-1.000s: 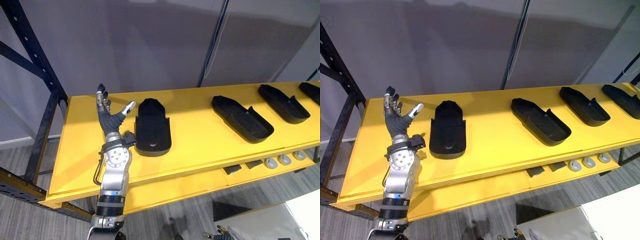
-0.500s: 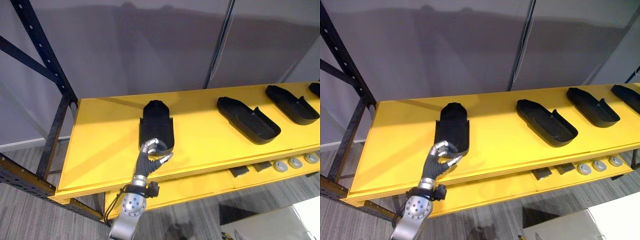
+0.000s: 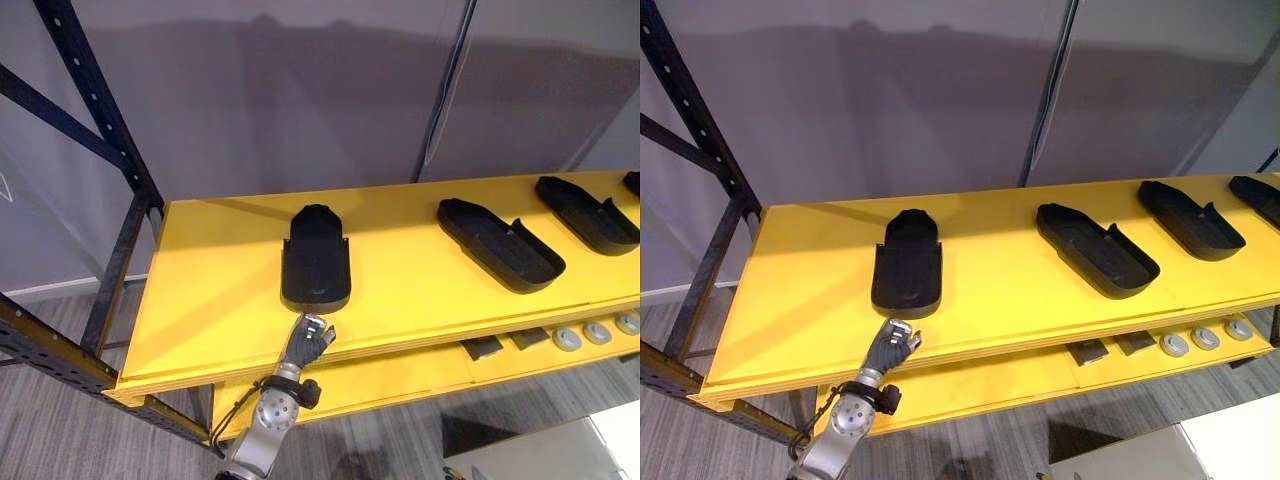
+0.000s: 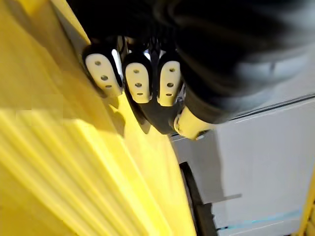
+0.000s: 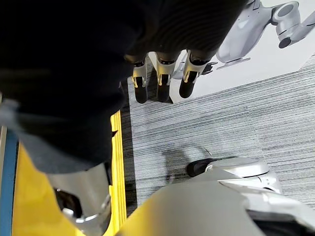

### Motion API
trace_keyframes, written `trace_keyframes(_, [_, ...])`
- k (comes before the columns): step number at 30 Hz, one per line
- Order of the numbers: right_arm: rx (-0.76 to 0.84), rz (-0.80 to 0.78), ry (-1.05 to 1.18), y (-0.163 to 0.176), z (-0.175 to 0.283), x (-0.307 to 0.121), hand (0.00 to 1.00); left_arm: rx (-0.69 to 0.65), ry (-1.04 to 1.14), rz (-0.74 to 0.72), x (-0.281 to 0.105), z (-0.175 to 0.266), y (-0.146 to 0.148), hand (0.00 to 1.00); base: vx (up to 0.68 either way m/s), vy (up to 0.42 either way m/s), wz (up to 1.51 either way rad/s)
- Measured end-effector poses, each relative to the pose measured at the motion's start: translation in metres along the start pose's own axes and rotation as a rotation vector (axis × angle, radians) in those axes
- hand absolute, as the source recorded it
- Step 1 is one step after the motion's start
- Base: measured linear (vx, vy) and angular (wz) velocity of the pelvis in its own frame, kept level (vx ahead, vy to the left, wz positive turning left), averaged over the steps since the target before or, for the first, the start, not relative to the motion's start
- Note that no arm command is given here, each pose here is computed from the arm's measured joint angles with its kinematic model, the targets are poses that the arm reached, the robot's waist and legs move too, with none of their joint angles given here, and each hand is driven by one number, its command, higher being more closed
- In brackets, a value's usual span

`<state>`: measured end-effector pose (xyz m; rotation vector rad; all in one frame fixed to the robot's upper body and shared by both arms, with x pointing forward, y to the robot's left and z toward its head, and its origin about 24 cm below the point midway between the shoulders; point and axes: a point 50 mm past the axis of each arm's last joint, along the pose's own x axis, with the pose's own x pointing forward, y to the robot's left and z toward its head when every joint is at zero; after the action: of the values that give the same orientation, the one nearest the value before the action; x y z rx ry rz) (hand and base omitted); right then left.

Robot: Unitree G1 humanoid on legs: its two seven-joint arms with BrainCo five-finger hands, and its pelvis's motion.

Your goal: Walk over and take plastic housings, then place them on the shelf

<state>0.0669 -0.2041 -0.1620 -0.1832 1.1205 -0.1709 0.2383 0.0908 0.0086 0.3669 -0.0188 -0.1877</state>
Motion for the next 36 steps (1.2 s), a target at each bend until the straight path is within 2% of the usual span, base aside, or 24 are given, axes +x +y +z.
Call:
trace_keyframes(20, [0.008, 0.008, -0.028, 0.004, 0.011, 0.003, 0.00, 0.094, -0.011, 0.036, 0.032, 0.006, 0.007, 1.00, 0.00, 0.008, -0.03])
trace_keyframes(36, [0.029, 0.006, -0.037, 0.006, 0.015, 0.003, 0.00, 0.107, -0.008, 0.088, 0.047, 0.010, 0.017, 1.00, 0.01, 0.006, -0.03])
